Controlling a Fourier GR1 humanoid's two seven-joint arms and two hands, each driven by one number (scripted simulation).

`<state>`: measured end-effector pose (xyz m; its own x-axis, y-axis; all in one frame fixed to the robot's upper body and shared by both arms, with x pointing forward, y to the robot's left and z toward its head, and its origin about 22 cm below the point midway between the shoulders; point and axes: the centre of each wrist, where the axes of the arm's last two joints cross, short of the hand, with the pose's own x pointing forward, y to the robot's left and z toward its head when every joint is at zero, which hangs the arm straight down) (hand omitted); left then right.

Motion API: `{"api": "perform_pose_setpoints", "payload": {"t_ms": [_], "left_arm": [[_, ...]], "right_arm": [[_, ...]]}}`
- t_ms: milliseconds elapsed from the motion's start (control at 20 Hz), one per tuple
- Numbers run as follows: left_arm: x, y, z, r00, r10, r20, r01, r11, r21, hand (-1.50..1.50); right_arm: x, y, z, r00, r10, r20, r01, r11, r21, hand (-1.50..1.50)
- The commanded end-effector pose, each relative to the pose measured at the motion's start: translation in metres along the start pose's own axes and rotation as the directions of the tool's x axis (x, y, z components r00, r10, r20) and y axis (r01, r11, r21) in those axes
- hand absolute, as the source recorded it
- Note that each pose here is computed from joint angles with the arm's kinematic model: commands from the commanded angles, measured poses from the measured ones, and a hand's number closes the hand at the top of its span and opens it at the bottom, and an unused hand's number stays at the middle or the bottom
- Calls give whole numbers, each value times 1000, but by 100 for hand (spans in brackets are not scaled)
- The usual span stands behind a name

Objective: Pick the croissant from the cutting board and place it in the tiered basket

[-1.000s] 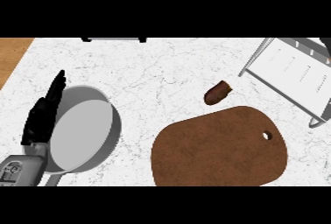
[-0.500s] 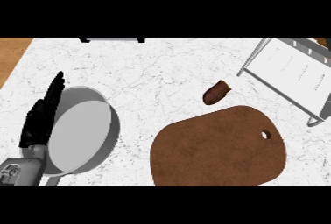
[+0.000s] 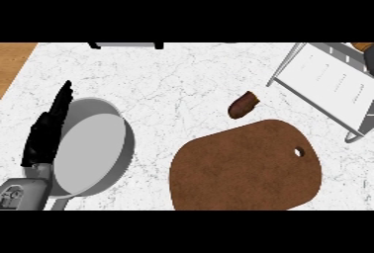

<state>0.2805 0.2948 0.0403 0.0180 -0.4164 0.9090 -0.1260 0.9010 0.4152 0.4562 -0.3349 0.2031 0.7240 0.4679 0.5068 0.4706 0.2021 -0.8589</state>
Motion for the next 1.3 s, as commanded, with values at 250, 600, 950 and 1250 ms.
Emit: {"api": "perform_pose_setpoints", "payload": {"t_ms": [250, 600, 950, 1250], "left_arm": [[-12, -4, 3, 999, 12, -40, -11, 1000, 16, 0], [-16, 9, 0, 999, -3, -47, 3, 1000, 9, 0], [-29, 26, 16, 996, 4, -85, 0, 999, 54, 0], [-30, 29, 25, 997, -10, -76, 15, 998, 65, 0]], "right_arm": [[-4, -29, -2, 980, -188, 68, 197, 964, -179, -150], [-6, -76, 5, 963, -263, -52, 248, 946, -207, -150], [-51, -100, 31, 930, -357, -93, 341, 928, -154, -150], [-125, -131, 61, 905, -423, -42, 412, 896, -166, -150]]}}
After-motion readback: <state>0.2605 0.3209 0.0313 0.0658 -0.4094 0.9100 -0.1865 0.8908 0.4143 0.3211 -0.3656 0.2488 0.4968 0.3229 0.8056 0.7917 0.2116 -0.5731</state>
